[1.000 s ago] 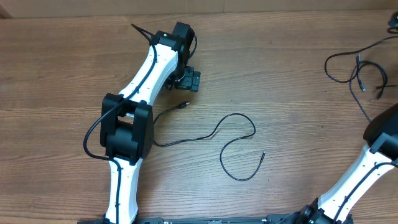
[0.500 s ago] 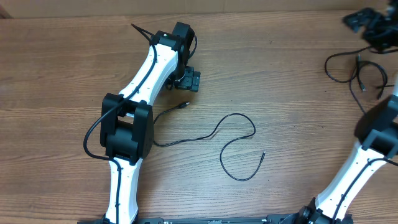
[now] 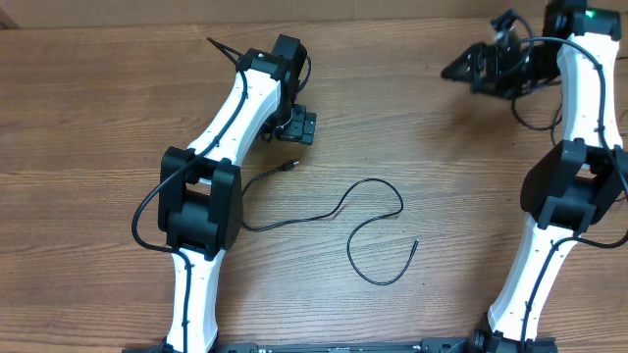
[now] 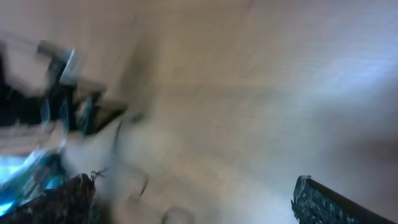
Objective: Untangle cables
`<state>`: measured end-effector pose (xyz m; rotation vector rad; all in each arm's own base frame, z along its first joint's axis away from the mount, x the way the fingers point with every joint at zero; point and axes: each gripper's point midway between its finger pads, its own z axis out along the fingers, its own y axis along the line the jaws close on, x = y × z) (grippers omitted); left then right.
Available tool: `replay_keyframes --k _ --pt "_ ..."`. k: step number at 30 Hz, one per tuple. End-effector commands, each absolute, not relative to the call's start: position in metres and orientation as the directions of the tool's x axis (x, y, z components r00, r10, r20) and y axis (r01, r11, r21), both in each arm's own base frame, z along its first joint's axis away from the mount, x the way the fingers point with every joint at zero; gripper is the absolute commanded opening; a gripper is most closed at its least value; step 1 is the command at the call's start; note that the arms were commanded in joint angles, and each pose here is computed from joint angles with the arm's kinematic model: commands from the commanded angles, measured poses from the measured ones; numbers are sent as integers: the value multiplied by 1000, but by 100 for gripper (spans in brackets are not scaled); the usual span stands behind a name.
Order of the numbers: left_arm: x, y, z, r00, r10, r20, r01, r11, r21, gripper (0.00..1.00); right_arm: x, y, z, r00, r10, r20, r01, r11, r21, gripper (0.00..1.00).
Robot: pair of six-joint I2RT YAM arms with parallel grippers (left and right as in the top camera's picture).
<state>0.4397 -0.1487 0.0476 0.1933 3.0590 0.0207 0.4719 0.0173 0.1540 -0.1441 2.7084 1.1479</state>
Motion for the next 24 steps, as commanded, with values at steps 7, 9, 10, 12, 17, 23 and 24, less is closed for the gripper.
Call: replay_keyframes --k 7,9,10,12,17,23,24 --pt "442 -149 49 -991 108 -79 108 994 8 100 460 52 176 -913 -193 -360 -396 632 666 100" --pt "442 -149 49 -991 108 -79 108 994 8 100 458 61 173 -915 -217 -340 -396 642 656 100" --pt "442 -149 49 -991 108 -79 108 994 8 100 456 65 170 -919 -229 -321 -390 655 647 100" --pt "442 -149 49 -991 108 -79 108 994 8 100 453 70 162 -929 -250 -273 -369 695 617 100" --pt "442 -149 49 -991 108 -79 108 994 8 100 445 59 142 -967 -233 -106 -256 865 432 100" --pt "442 -149 49 -991 108 -79 108 994 8 100 438 54 168 -975 -192 -115 -219 928 303 100" --pt "442 -149 49 -991 108 -79 108 994 8 100 436 55 175 -974 -188 -127 -218 930 296 100"
